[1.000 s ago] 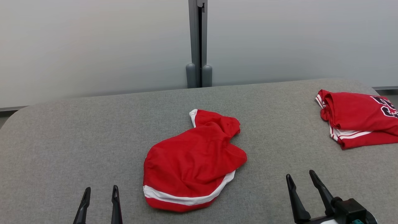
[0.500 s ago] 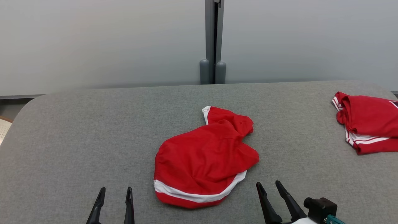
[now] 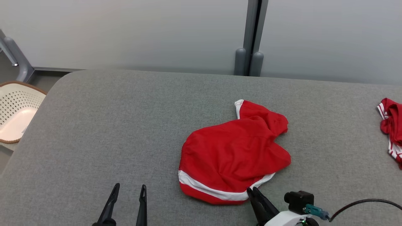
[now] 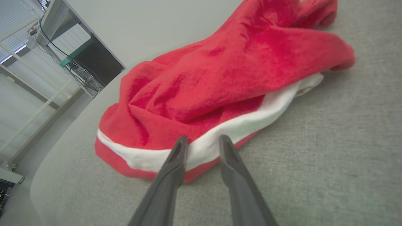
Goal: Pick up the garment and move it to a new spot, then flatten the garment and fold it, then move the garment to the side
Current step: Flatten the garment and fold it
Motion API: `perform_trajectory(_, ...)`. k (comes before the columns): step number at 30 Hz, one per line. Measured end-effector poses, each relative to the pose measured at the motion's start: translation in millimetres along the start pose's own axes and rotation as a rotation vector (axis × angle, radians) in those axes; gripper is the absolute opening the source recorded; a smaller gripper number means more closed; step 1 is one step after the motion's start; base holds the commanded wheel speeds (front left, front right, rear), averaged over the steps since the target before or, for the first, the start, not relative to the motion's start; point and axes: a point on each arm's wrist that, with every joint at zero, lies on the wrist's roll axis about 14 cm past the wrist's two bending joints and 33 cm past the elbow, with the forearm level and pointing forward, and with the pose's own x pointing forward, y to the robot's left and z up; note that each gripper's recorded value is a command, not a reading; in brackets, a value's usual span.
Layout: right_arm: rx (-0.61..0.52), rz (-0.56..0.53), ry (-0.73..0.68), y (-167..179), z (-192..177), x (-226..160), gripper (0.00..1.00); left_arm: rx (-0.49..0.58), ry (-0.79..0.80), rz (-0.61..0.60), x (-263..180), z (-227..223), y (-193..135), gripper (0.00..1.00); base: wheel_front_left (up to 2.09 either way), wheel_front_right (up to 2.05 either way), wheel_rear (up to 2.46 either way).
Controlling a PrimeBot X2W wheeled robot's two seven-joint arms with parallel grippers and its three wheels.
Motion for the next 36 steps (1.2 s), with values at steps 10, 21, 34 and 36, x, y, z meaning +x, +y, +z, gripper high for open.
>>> perform_trajectory(10,-0.103,-0.063,-0.005,-43.6,18.7,3.9,0.00,0.008,0.016,0.000,12.2,-3.5,-1.3,1.00,0.00,0.00,0.00)
perform_trajectory(21,-0.202,-0.249,-0.048,-112.9,36.7,-31.2,0.00,-0.191,0.147,-0.392,11.0,-35.4,-96.3,1.00,0.00,0.00,0.00)
perform_trajectory(34,-0.225,-0.249,-0.045,-107.7,33.4,-32.7,0.00,-0.428,0.412,-0.701,-12.4,-64.9,-164.9,1.00,0.00,0.00,0.00)
perform_trajectory(36,-0.223,-0.248,-0.043,-107.7,32.3,-32.3,0.00,-0.456,0.428,-0.711,-10.2,-64.6,-170.2,1.00,0.00,0.00,0.00)
